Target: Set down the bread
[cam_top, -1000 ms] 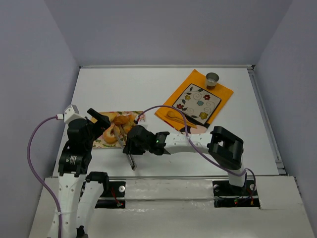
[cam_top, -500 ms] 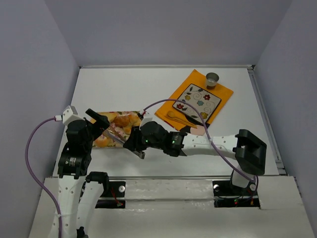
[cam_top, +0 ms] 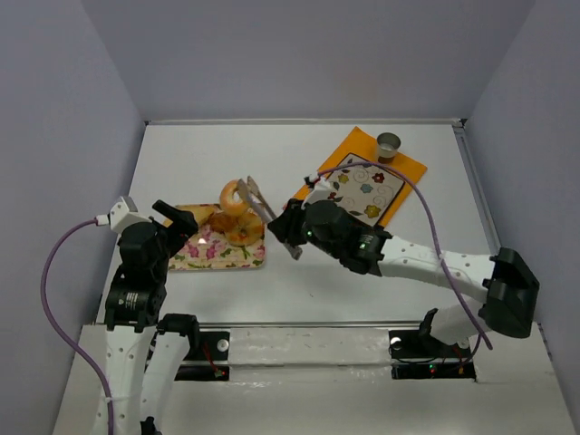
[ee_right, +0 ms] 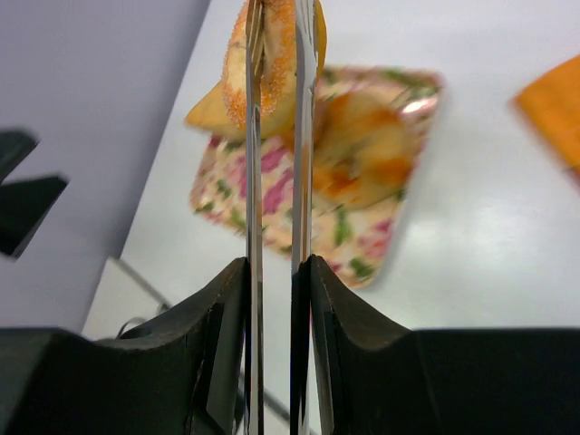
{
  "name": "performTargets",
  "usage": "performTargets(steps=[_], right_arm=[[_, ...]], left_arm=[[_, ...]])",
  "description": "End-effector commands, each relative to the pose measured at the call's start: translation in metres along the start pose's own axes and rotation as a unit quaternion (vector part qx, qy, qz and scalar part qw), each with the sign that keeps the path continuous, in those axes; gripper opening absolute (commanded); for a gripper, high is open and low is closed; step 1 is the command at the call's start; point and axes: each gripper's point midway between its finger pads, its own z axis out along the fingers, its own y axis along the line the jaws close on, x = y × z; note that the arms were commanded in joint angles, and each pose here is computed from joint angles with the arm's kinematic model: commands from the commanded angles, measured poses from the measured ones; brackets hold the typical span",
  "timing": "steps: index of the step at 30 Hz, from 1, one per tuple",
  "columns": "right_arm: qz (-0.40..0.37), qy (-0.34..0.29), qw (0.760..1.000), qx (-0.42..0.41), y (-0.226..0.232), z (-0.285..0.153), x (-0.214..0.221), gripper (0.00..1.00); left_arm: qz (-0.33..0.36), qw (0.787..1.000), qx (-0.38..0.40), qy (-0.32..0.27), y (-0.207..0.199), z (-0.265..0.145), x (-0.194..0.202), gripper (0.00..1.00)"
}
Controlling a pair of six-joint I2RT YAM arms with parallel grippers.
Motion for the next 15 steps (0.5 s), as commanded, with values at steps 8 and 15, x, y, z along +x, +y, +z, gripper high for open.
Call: performTargets(steps=[8, 15], right_arm=[[0.012, -0.209, 0.944, 0.256, -0.197, -0.112, -0.139, 0.07], [0.049, -0.195, 0.928, 0.314, -0.27, -0.124, -0.139, 0.07]], left_arm=[[0.005, 1.0, -0.004, 0.01, -0.001, 0.007, 0.004, 0.99], [0.012, 0.999, -0.015, 0.028, 0.0, 0.015, 0.01, 0.99]])
